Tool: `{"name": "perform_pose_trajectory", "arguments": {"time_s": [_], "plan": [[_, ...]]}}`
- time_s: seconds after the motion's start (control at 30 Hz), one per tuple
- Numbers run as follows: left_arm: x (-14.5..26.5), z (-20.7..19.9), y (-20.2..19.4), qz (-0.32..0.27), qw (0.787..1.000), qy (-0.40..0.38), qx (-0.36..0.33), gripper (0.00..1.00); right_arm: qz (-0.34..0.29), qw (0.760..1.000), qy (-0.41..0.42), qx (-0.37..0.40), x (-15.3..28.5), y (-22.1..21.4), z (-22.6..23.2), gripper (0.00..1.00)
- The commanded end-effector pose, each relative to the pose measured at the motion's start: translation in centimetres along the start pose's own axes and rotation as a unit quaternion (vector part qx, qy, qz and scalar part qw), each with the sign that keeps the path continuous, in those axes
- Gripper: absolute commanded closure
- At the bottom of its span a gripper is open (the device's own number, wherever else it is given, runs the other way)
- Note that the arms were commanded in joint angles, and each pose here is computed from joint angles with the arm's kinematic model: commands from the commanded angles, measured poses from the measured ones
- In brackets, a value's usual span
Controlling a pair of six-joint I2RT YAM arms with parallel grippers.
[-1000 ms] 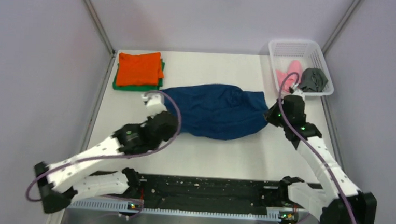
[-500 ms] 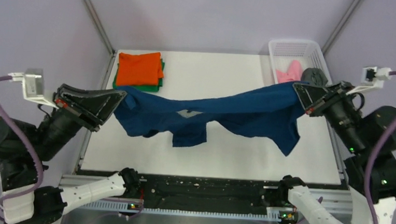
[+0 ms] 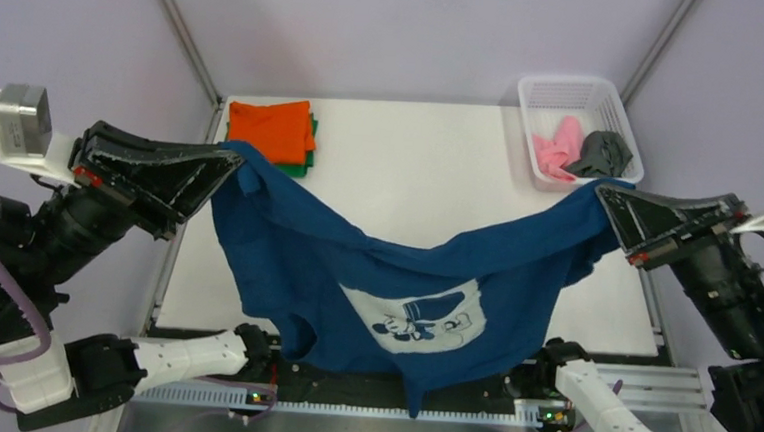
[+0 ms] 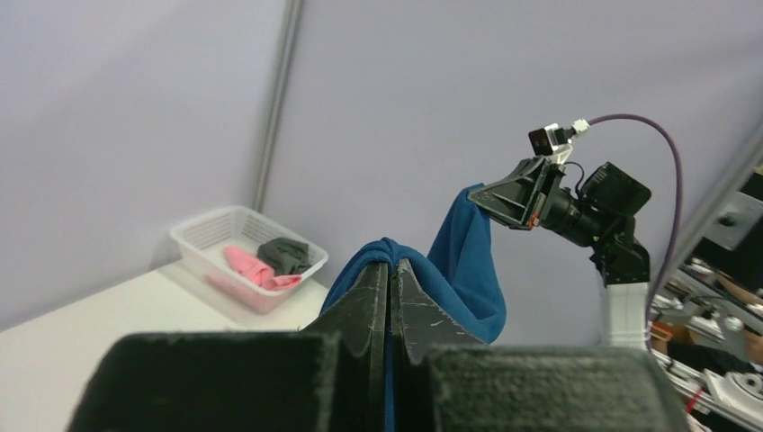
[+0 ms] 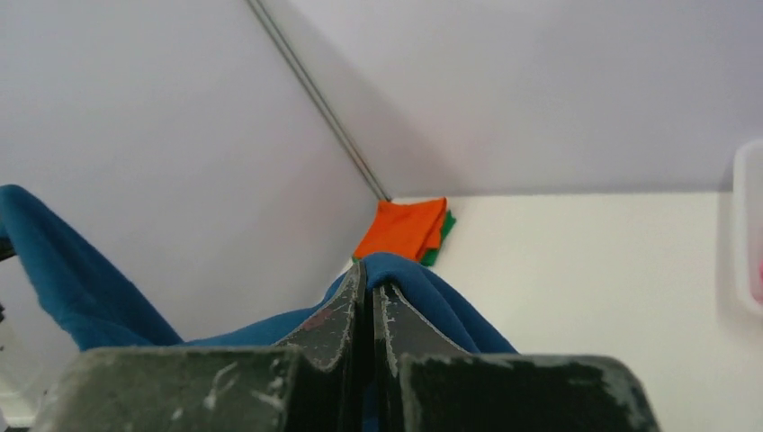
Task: Fold and stack the t-shirts
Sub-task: Flatten out the tshirt
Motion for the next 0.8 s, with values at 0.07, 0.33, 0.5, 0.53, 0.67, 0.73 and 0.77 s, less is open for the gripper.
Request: {"name": "perform_pose_trajectory", "arguments": {"time_s": [0.07,0.33,0.5,0.53,0.67,0.73,0.77], "plan": [[-1.8,3.3,-2.5,0.033,0.992,0.121,-0.024,1.00,0.020,0.996,-0.080,-0.019,-2.4,-1.9,-4.3,1.00],[-2.6,5.7,-6.1,0.062,0.976,0.206,-0.036,1.00,0.055,0.992,-0.108,-0.041,-3.5,-4.5,-7.2,1.00],[-2.0,6.0,-5.9,0.056,0.972,0.224,-0.035,1.00,0.052,0.992,-0.113,-0.037,-3.4,-4.6,-7.5,1.00],[-1.8,6.0,-5.8,0.053,0.972,0.225,-0.034,1.00,0.051,0.991,-0.115,-0.037,-3.4,-4.6,-7.6,1.00],[-0.9,5.8,-5.0,0.045,0.974,0.222,-0.029,1.00,0.055,0.992,-0.112,-0.036,-2.7,-4.7,-7.2,1.00],[-0.3,5.4,-4.3,0.036,0.977,0.209,-0.024,1.00,0.056,0.992,-0.105,-0.035,-2.2,-4.6,-6.8,1.00],[0.1,5.1,-3.9,0.031,0.979,0.201,-0.022,1.00,0.055,0.993,-0.101,-0.035,-1.9,-4.5,-6.5,1.00]]}}
Point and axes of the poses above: each gripper's point midway between its finger pads, its own x axis back along the fingers, its own z axis along the line the jaws close on, y = z × x, the point moved 6 cm from there along x, back along the fingers, and after that the axes turned 15 degrees about -x, right-handed, at the moved point
